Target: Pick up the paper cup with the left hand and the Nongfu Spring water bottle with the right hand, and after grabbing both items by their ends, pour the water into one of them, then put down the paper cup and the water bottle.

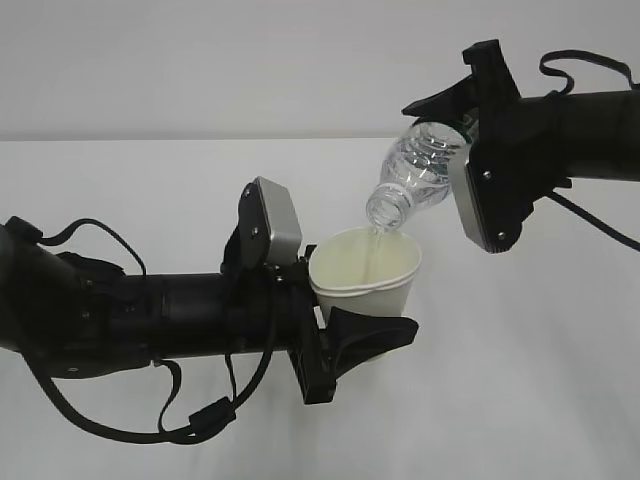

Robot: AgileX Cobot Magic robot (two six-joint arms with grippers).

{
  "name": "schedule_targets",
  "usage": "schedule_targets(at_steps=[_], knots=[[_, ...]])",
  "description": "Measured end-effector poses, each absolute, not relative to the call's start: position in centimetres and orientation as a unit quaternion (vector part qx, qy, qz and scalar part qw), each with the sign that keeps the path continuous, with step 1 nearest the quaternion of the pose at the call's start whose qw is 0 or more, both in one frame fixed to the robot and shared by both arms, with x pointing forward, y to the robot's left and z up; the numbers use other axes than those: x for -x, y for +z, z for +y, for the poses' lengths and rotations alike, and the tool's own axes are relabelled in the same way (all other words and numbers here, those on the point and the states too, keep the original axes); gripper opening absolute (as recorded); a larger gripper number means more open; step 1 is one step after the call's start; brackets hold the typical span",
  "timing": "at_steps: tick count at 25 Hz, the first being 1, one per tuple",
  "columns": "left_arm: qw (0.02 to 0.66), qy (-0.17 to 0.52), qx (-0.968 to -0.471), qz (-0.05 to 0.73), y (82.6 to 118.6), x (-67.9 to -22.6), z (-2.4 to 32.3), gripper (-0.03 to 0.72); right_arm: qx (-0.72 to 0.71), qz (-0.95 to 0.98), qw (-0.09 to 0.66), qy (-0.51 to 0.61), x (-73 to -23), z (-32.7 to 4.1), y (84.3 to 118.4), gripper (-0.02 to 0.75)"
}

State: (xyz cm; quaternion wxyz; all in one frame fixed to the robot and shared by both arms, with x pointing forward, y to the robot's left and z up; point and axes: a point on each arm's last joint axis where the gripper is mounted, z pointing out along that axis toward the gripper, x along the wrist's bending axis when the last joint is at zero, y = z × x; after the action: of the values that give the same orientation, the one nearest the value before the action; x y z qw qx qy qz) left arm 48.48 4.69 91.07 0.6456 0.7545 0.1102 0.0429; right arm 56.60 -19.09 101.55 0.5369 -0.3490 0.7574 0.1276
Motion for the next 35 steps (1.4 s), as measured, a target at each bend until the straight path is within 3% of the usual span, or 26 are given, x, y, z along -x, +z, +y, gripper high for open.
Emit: schedule_targets(at_steps=[35], knots=[[0.645, 0.045, -0.754, 0.114, 91.06, -48.55, 4.71, 0.439, 0.349, 0.757, 0.537, 0.128, -56.6, -19.09, 101.55, 0.491]])
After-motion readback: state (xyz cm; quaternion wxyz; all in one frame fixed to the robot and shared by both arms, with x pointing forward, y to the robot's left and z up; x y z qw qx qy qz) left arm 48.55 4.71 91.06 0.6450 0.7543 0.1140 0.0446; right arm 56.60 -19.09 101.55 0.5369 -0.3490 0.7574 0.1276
